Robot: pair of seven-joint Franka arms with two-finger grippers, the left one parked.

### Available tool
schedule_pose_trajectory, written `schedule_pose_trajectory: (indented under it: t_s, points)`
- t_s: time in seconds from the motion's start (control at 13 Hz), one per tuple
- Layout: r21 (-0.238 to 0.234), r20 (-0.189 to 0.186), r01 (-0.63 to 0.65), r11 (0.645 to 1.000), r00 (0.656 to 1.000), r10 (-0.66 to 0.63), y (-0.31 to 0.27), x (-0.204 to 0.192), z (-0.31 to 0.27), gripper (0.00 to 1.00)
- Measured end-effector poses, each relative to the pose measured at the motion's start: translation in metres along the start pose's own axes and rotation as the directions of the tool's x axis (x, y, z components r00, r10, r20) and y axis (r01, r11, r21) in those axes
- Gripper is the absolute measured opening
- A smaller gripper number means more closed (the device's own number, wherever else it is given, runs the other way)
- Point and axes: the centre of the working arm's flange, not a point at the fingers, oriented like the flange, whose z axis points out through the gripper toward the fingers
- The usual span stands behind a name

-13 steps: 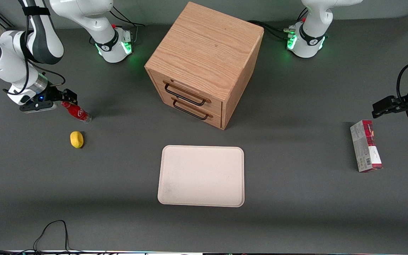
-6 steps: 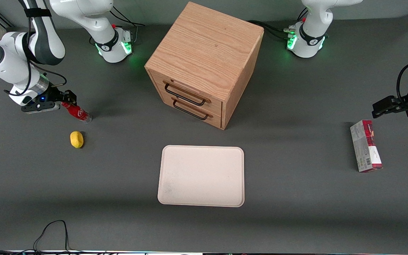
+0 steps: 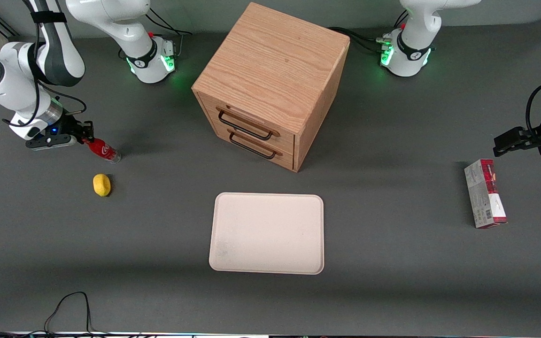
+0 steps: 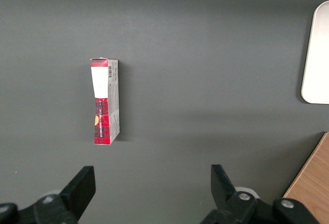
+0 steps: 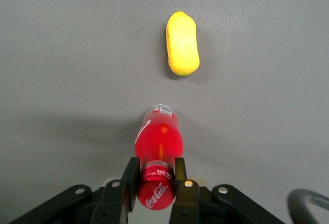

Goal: Place coke bottle on tray
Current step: 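Close the right gripper on the bottle and lift it off the table, then carry the held bottle over to the cream tray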

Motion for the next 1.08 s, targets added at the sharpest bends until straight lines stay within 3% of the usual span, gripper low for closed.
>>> schedule_pose_trajectory:
  t_s: [0.31,0.46,0.85,1.08]
  points:
    - [0.0,0.002,0.0,1.0,1.0,0.0,0.001,0.001,-0.002,0.31]
    - [-0.003,0.033,0.005,1.0,0.999,-0.005,0.003,0.01,-0.021,0.31]
    - [-0.033,0.11,0.043,0.999,0.993,-0.039,-0.026,0.073,-0.187,0.31]
    - [-0.006,0.121,0.026,1.0,0.992,-0.025,-0.05,0.119,-0.275,0.31]
